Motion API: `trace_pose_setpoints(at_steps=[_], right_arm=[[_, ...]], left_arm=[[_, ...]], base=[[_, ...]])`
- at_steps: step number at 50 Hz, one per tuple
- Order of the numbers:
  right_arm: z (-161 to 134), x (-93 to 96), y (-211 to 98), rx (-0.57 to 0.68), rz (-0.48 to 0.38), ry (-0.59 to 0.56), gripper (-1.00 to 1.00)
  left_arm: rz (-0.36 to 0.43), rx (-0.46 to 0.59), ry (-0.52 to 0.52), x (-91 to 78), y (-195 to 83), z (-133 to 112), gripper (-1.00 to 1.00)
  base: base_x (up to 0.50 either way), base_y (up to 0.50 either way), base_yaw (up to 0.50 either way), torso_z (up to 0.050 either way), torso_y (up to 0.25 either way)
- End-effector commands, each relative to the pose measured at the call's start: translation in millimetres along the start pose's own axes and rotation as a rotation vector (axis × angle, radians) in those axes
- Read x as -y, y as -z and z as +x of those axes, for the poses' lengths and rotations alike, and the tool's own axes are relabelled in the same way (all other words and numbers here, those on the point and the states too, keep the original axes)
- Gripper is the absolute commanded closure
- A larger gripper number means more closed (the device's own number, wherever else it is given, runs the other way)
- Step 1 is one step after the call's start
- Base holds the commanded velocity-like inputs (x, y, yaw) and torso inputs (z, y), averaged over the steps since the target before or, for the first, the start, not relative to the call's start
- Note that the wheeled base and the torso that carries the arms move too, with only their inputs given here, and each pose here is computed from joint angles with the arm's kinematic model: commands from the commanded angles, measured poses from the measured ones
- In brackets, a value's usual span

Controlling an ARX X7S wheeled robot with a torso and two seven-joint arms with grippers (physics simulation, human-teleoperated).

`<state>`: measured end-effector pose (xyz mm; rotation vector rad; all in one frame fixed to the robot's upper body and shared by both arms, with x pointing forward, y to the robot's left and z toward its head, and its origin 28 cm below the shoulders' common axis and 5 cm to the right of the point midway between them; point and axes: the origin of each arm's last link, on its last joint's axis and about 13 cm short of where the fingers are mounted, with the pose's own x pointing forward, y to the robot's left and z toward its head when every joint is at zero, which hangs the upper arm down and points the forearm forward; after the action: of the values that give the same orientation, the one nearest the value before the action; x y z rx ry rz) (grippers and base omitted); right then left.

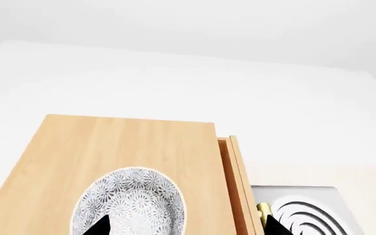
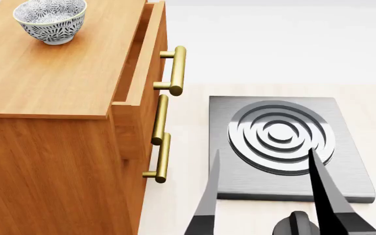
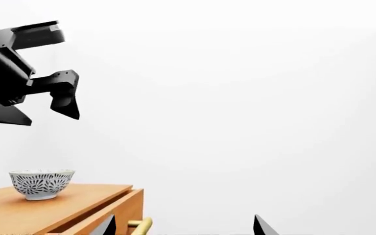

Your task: Pick the akita bowl on the wooden cabinet and place it on the plate.

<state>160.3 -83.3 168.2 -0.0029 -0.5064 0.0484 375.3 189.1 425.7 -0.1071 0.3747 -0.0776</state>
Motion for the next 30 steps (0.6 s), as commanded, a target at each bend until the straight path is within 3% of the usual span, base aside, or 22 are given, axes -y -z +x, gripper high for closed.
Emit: trace_pose_setpoints(at_steps=[1, 5, 6, 21, 30], right_arm=[[0.5, -0.3, 2.0, -0.005, 0.001, -0.002, -1.0], [0.7, -0.5, 2.3, -0.006, 0.003, -0.003, -1.0], [0.8, -0.9, 2.9, -0.007, 0.0, -0.005, -1.0], [0.7, -1.7, 4.5, -0.015, 0.001, -0.01, -1.0], [0.7, -2.3, 5.2, -0.018, 0.0, -0.013, -1.0]], left_arm=[[0.024, -0.039, -0.06, -6.8, 4.4, 1.7, -1.0], [0.009, -0.044, -0.08, -12.5, 4.1, 0.9, -1.0], [-0.042, -0.05, -0.091, -14.7, 4.3, 0.8, -1.0], [-0.07, -0.027, -0.145, -31.6, -4.8, -9.1, -1.0], [0.007, -0.004, -0.243, -37.6, -10.5, -15.1, -1.0]], base=[[0.0, 0.0, 0.0, 0.0, 0.0], [0.0, 0.0, 0.0, 0.0, 0.0], [0.0, 0.0, 0.0, 0.0, 0.0], [0.0, 0.0, 0.0, 0.0, 0.0], [0.0, 0.0, 0.0, 0.0, 0.0]])
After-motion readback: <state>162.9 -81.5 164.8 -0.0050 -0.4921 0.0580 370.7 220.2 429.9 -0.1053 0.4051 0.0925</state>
